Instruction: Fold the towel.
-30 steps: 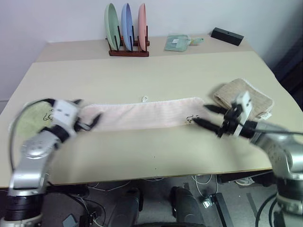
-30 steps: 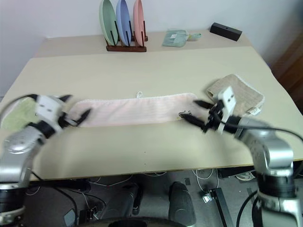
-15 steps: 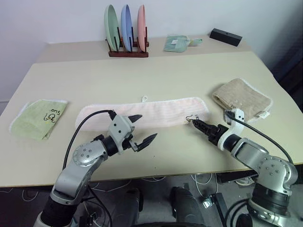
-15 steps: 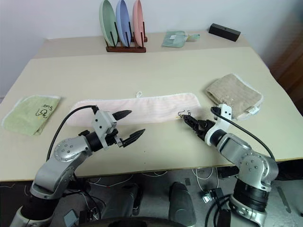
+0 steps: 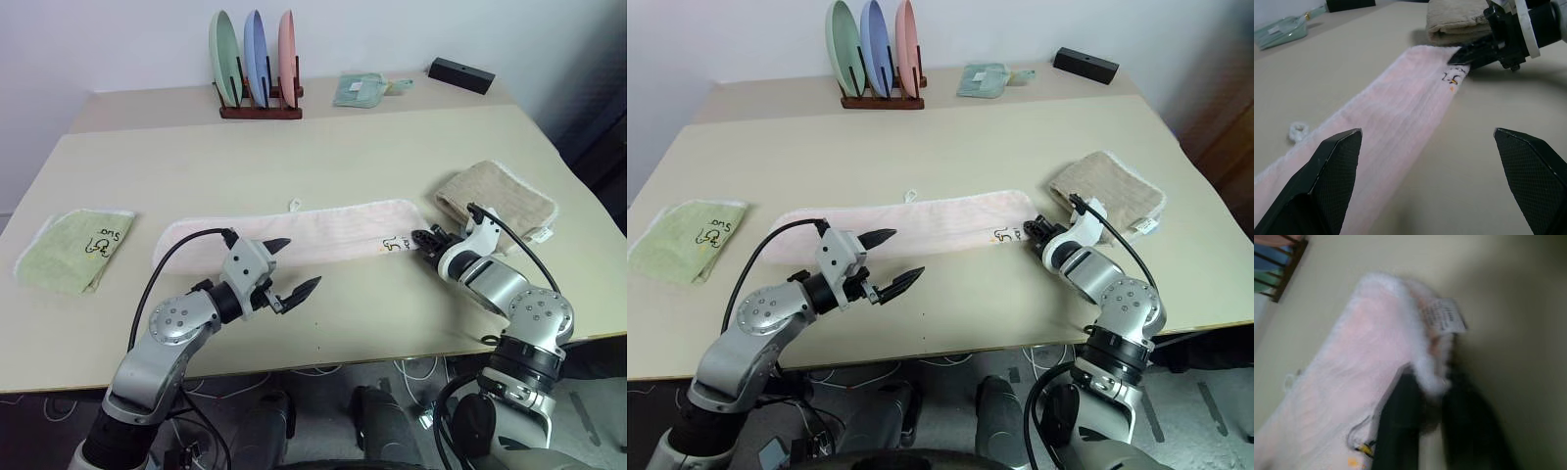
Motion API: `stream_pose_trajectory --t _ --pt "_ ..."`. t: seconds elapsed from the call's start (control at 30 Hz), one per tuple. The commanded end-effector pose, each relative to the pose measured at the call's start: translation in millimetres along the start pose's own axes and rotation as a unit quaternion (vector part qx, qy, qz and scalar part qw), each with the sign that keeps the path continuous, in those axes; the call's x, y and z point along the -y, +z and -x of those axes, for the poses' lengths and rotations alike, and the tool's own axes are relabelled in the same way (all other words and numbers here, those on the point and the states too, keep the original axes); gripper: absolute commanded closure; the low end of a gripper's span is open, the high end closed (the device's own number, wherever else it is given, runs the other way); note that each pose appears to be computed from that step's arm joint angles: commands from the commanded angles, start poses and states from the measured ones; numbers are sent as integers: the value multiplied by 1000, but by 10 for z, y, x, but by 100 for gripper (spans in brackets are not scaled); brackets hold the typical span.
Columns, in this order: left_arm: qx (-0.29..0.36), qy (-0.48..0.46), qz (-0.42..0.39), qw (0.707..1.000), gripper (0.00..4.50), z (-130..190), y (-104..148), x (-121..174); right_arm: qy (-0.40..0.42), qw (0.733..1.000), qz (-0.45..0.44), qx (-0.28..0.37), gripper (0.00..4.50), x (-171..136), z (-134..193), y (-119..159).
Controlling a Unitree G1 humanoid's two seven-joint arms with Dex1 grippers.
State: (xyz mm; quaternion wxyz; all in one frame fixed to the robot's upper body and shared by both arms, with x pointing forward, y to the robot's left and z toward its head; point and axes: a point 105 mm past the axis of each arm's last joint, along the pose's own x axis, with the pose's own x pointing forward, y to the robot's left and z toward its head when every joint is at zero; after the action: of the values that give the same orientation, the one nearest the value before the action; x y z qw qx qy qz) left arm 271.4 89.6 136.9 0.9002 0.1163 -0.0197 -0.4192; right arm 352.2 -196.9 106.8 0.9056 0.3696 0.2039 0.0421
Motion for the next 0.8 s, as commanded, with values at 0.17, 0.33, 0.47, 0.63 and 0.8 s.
stream_pose_trajectory --t 0.17,0.33,0.47,0.63,0.8 --pt "14 4 -14 1000 6 10 66 6 32 991 102 76 444 -162 371 457" --pt "12 7 -15 1000 6 2 51 -35 62 956 277 73 444 -456 475 578" --pt "14 5 -18 1000 6 -28 60 -36 151 876 459 13 444 -898 389 186" --pt "15 13 -21 1000 6 -50 76 -53 243 789 562 -55 444 -1190 185 -479" --pt "14 21 -20 999 6 -37 69 -34 252 778 572 -70 444 -1226 -21 -752"
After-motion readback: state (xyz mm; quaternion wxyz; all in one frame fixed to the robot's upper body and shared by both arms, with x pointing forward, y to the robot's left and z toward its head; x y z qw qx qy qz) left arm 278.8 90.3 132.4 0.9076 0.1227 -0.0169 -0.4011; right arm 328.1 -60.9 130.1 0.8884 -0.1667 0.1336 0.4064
